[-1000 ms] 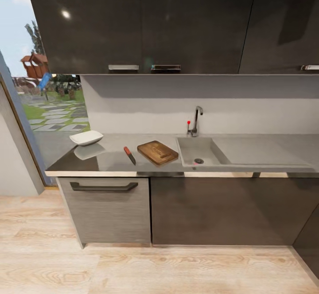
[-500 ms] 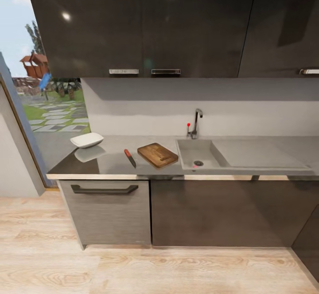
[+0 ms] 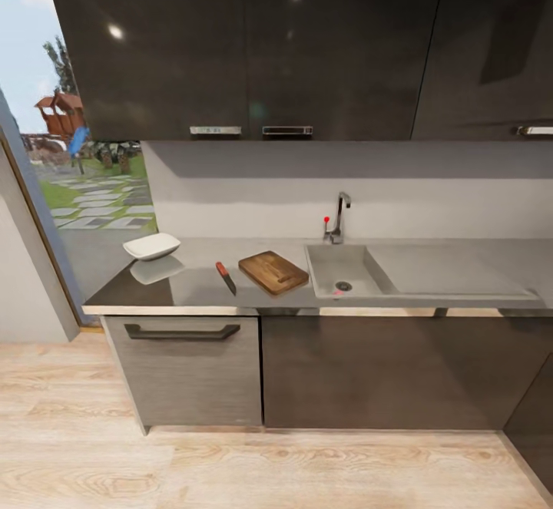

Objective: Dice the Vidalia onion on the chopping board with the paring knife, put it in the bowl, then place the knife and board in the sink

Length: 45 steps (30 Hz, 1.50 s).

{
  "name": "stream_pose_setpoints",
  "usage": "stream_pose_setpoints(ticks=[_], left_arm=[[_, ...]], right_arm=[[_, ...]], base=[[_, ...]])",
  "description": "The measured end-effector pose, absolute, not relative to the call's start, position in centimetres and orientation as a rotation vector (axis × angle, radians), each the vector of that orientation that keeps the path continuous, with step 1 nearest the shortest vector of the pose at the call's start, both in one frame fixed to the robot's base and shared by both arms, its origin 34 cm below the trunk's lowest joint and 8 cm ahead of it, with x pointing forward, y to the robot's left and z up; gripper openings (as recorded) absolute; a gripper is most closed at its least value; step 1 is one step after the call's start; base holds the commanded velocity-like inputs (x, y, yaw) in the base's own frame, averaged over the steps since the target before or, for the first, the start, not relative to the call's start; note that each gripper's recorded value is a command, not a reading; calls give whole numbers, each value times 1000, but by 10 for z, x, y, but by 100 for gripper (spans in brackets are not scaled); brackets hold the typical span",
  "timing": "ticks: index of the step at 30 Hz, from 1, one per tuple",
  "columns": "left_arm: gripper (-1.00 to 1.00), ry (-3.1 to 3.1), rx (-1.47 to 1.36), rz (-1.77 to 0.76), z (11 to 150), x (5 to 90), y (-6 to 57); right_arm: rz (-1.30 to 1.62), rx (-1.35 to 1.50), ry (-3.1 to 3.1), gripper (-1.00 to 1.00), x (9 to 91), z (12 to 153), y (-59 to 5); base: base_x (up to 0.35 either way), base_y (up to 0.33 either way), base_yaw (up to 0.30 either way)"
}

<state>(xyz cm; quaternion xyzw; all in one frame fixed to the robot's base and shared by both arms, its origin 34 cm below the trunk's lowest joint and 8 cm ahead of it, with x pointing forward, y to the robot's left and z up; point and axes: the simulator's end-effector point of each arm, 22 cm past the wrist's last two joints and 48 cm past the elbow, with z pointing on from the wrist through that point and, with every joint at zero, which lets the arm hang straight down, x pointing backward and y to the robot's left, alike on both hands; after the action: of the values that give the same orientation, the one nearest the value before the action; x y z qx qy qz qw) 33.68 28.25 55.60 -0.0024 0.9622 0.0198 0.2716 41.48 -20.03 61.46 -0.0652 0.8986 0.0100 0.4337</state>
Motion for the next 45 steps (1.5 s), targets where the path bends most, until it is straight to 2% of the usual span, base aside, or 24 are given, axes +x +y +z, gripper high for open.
stream_pose_setpoints(ticks=[45], left_arm=[[100,2600,-7,54,610,325,283]], right_arm=[[25,-163,2240,100,406,670,-200]], base=[[0,0,0]])
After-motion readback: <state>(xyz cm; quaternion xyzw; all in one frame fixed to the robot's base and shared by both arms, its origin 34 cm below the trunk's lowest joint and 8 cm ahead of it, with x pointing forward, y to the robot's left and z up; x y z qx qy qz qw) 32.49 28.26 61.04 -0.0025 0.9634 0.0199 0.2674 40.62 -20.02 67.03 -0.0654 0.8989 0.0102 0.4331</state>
